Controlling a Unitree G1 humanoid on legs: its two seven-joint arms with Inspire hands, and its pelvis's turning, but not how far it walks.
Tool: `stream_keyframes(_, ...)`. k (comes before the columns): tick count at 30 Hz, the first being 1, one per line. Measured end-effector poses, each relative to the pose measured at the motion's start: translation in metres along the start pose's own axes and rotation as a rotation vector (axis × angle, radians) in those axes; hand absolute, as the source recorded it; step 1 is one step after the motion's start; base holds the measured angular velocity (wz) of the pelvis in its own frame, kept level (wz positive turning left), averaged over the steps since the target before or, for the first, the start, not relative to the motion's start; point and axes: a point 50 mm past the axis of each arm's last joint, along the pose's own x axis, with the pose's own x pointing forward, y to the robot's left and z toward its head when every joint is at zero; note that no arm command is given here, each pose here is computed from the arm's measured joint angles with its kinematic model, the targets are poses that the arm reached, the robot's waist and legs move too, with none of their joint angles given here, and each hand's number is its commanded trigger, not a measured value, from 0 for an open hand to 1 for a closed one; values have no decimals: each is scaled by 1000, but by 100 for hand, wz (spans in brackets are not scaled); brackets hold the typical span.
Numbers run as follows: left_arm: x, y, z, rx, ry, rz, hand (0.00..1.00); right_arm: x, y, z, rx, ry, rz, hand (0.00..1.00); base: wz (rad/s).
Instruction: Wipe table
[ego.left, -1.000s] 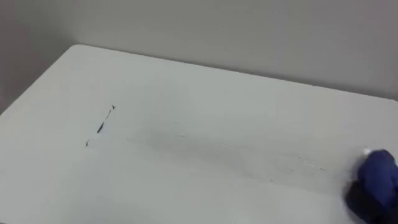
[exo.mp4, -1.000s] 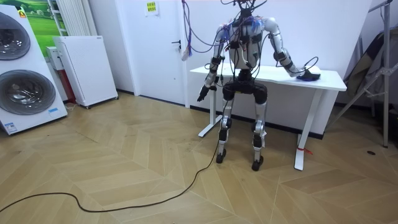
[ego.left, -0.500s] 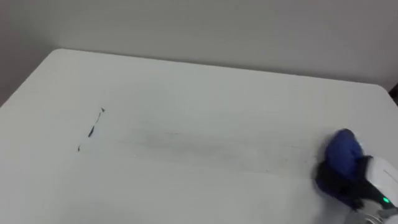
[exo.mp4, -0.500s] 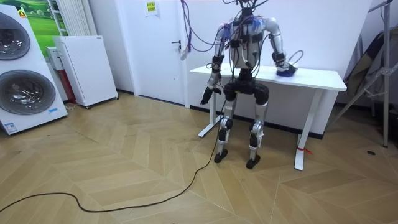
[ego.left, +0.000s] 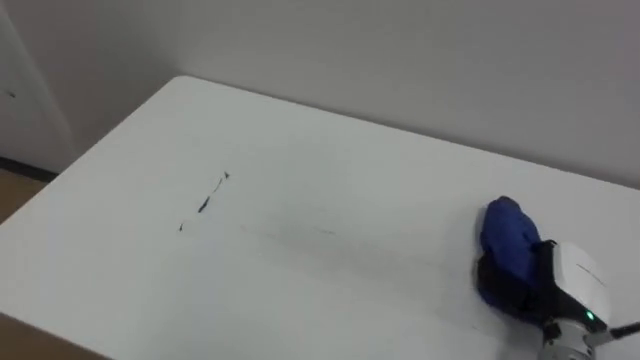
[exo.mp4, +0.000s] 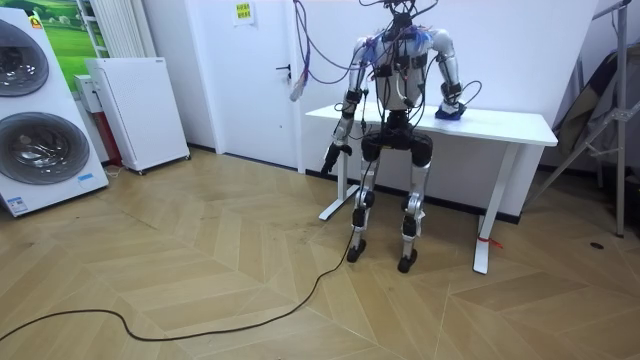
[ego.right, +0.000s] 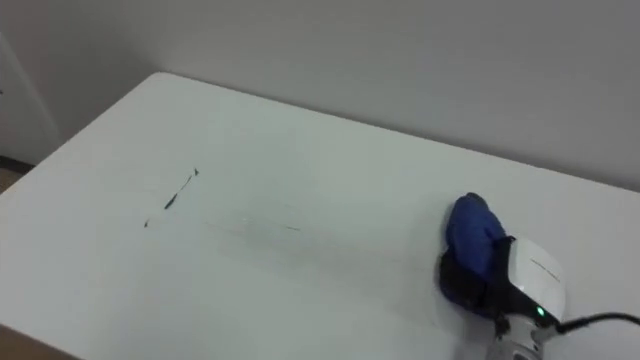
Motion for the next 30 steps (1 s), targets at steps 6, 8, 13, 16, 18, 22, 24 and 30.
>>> stream_keyframes(6, -1, -9, 9, 10, -26, -29, 0, 6, 5, 18, 25, 0, 27, 100, -11)
stream_keyframes(8, -2, -15, 18, 12, -41, -47, 0, 9, 5, 29, 20, -5, 34, 100, -32)
stream_keyframes(13, -3, -23, 37, 13, -82, -87, 0, 1, 15, 98, 5, -204, 134, 100, -75)
stream_keyframes(16, -3, -24, 42, -2, -90, -93, 0, -2, 20, 142, 19, -332, 161, 100, -87)
stream_keyframes(18, -2, -20, 43, -11, -89, -78, 0, 1, 22, 151, -4, -368, 154, 100, -61)
stream_keyframes(22, 2, 6, 54, -40, -132, -13, 0, 7, 26, 125, 17, -276, 126, 100, 56)
stream_keyframes(24, 3, 18, 52, -70, -133, 19, 0, 6, 29, 120, 43, -279, 120, 100, 21)
stream_keyframes(30, 6, 56, 54, -80, -135, 113, 0, 5, 28, 127, 116, -352, 106, 100, 7)
